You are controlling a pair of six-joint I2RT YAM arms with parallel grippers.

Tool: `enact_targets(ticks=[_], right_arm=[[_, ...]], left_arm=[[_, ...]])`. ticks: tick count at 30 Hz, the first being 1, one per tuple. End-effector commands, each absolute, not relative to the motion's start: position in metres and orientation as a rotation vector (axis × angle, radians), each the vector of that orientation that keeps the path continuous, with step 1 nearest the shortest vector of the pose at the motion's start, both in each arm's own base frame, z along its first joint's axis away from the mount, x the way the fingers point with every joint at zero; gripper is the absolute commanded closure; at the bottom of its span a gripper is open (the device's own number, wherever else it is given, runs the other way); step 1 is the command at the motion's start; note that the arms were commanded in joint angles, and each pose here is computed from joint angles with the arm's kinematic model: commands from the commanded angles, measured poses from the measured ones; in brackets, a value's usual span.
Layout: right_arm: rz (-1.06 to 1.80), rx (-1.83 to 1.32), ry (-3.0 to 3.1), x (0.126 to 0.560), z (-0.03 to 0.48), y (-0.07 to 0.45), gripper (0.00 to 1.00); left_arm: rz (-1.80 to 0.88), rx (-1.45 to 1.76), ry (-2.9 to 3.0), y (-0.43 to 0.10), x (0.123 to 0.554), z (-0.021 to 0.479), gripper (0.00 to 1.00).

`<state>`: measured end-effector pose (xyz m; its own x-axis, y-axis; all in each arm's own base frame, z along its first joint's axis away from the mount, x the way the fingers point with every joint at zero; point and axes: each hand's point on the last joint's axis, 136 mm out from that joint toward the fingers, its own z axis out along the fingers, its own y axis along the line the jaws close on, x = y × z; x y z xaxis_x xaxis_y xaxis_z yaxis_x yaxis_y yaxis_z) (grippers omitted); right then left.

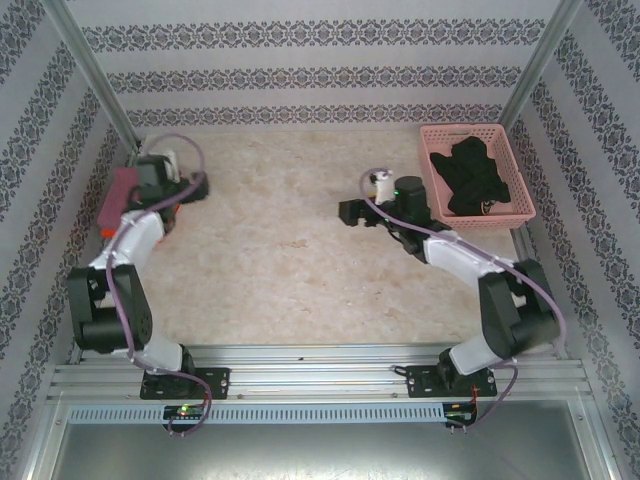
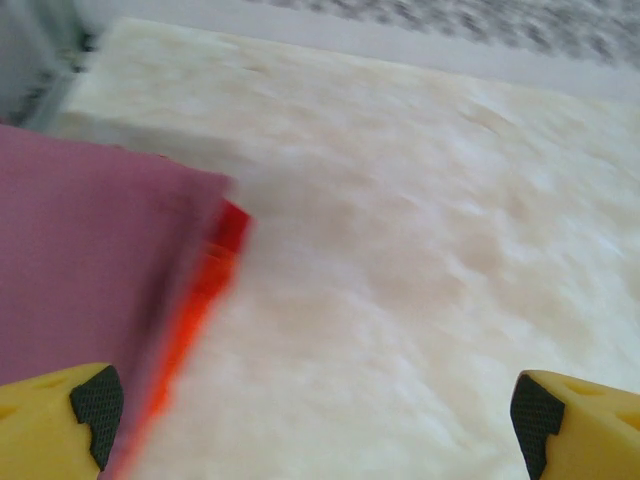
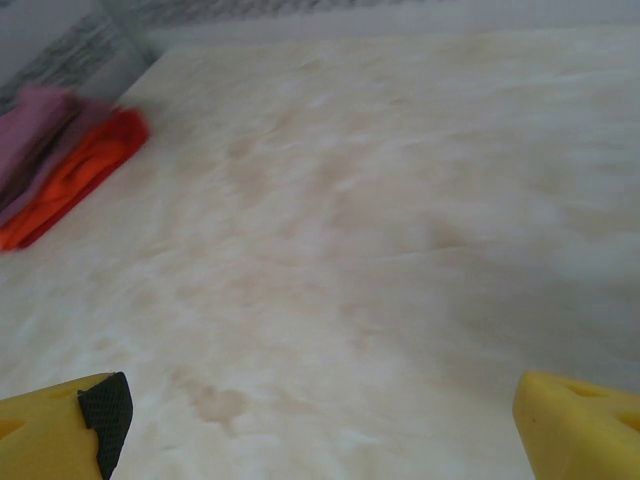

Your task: Fold and stack the t-shirts

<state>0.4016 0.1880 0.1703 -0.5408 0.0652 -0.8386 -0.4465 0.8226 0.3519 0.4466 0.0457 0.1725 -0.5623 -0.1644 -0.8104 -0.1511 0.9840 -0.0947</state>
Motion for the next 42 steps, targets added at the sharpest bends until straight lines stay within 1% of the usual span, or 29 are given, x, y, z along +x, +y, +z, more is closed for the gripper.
enact_targets(ticks=[1, 5, 8, 11, 13, 15, 22, 26, 28, 31, 42], right_arm=[[0.416, -0.111, 2.013, 0.405, 0.175, 0.126, 0.02], [0.044, -0.031, 1.981, 0.392, 0.176, 0.052, 0.02], [-0.184, 0.030, 1.963, 0.380, 0.173, 0.009, 0.02], [-0.283, 0.066, 1.954, 0.370, 0.156, -0.016, 0.02], [-0.257, 0.137, 1.903, 0.365, 0.149, -0.025, 0.02], [-0.166, 0.178, 1.842, 0.363, 0.141, -0.028, 0.02], [-0.090, 0.179, 1.805, 0.372, 0.121, -0.024, 0.02], [-0.062, 0.137, 1.816, 0.383, 0.107, -0.017, 0.02], [-0.050, 0.127, 1.829, 0.387, 0.106, -0.015, 0.02], [-0.051, 0.108, 1.875, 0.395, 0.106, -0.012, 0.02], [-0.056, 0.105, 1.875, 0.395, 0.106, -0.012, 0.02]], left_arm=[[0.094, -0.147, 2.137, 0.022, 0.429, 0.158, 0.00], [0.147, -0.079, 2.113, -0.001, 0.390, 0.143, 0.00], [0.215, -0.079, 2.114, 0.007, 0.361, 0.126, 0.00], [0.286, -0.092, 2.075, 0.019, 0.342, 0.114, 0.00], [0.270, -0.083, 2.022, 0.020, 0.340, 0.110, 0.00], [0.227, -0.058, 2.000, 0.014, 0.346, 0.113, 0.00], [0.142, -0.053, 1.854, 0.007, 0.380, 0.122, 0.00], [0.132, -0.111, 1.845, 0.021, 0.392, 0.097, 0.00], [0.111, -0.090, 1.881, 0.018, 0.390, 0.089, 0.00], [0.165, -0.143, 1.881, 0.029, 0.396, 0.090, 0.00], [0.161, -0.146, 1.891, 0.028, 0.395, 0.090, 0.00]])
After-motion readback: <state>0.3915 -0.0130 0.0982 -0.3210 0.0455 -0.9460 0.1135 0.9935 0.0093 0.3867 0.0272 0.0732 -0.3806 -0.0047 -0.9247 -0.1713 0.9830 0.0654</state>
